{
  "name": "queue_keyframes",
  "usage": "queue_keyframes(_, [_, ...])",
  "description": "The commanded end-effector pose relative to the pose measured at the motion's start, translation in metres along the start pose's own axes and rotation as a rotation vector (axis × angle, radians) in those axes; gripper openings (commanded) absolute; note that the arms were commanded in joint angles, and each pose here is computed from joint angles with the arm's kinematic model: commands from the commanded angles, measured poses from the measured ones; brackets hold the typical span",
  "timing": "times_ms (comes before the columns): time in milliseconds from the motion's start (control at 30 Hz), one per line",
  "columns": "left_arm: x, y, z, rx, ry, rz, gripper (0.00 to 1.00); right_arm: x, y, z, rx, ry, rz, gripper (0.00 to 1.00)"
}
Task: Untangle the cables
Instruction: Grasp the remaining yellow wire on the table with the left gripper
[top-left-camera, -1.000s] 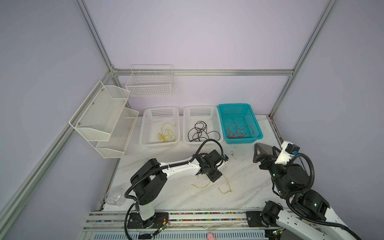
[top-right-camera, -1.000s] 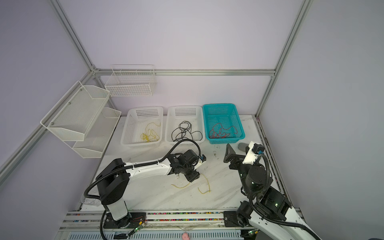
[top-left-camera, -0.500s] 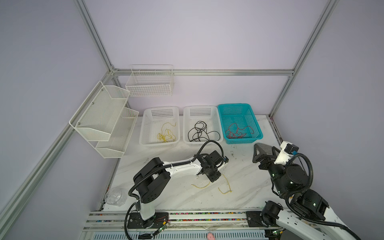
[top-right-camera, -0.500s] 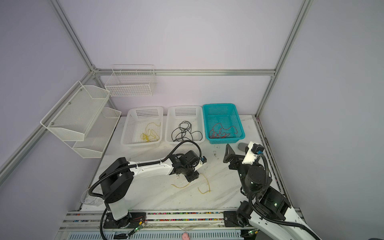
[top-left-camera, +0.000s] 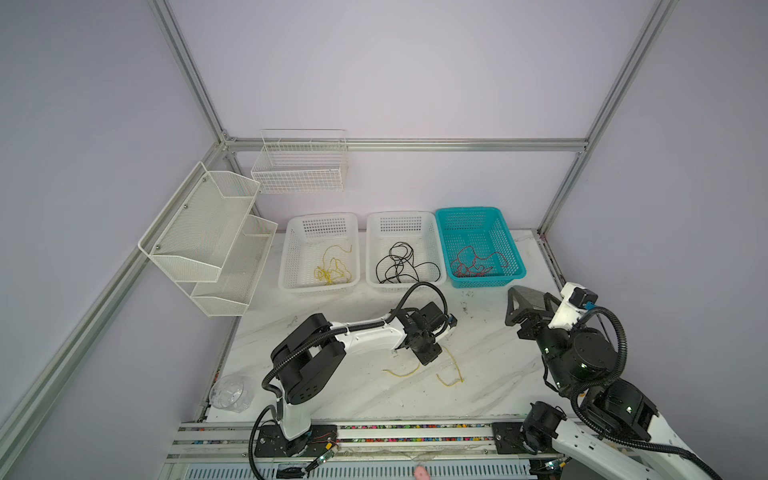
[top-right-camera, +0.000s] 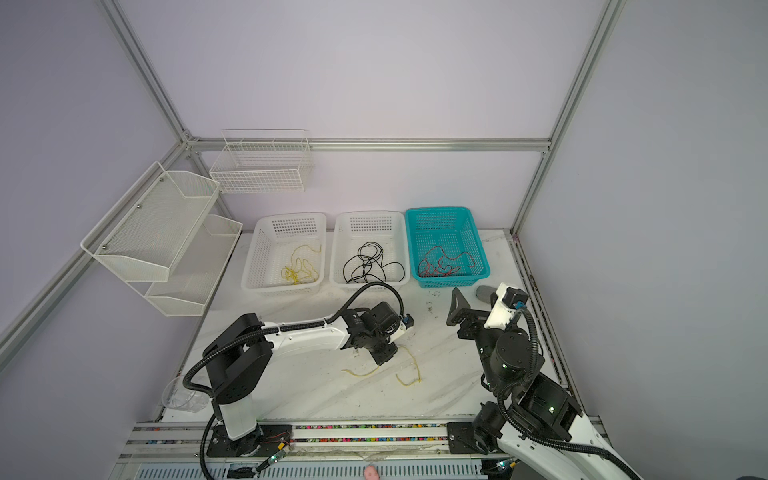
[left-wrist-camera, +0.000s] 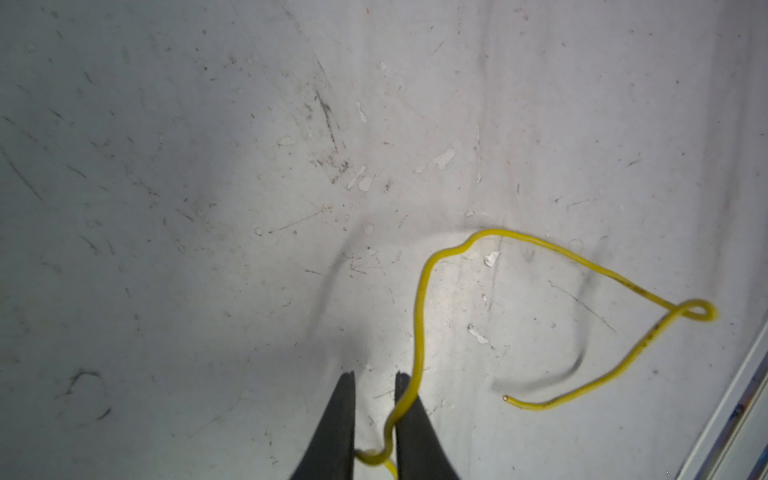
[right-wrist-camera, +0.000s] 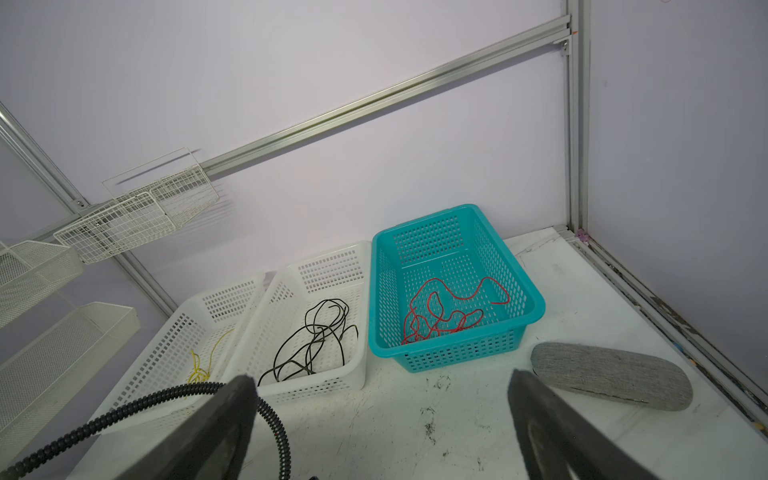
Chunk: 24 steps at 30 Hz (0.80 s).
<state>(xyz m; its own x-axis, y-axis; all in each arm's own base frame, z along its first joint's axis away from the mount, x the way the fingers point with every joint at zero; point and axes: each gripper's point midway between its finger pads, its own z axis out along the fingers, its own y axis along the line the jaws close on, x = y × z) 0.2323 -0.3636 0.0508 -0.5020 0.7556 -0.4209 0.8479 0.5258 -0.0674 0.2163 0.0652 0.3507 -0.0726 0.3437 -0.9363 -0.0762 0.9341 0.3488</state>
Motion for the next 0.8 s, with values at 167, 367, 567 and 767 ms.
queue_keyframes(167, [-0.049,-0.004,-0.049,-0.01,-0.158,0.043,0.05,0.002,0.002,0.005,0.011,-0.007,-0.009,0.97])
queue_keyframes(367, [-0.063,0.005,-0.084,-0.075,-0.224,0.045,0.0,0.001,0.001,0.006,0.022,-0.008,-0.01,0.97])
queue_keyframes(567, [-0.094,0.02,-0.143,-0.194,-0.369,0.027,0.0,-0.003,-0.003,0.003,0.03,-0.024,0.0,0.97])
queue_keyframes(767, [-0.12,0.057,-0.196,-0.365,-0.494,0.032,0.0,-0.009,-0.009,-0.003,0.041,-0.052,0.026,0.97])
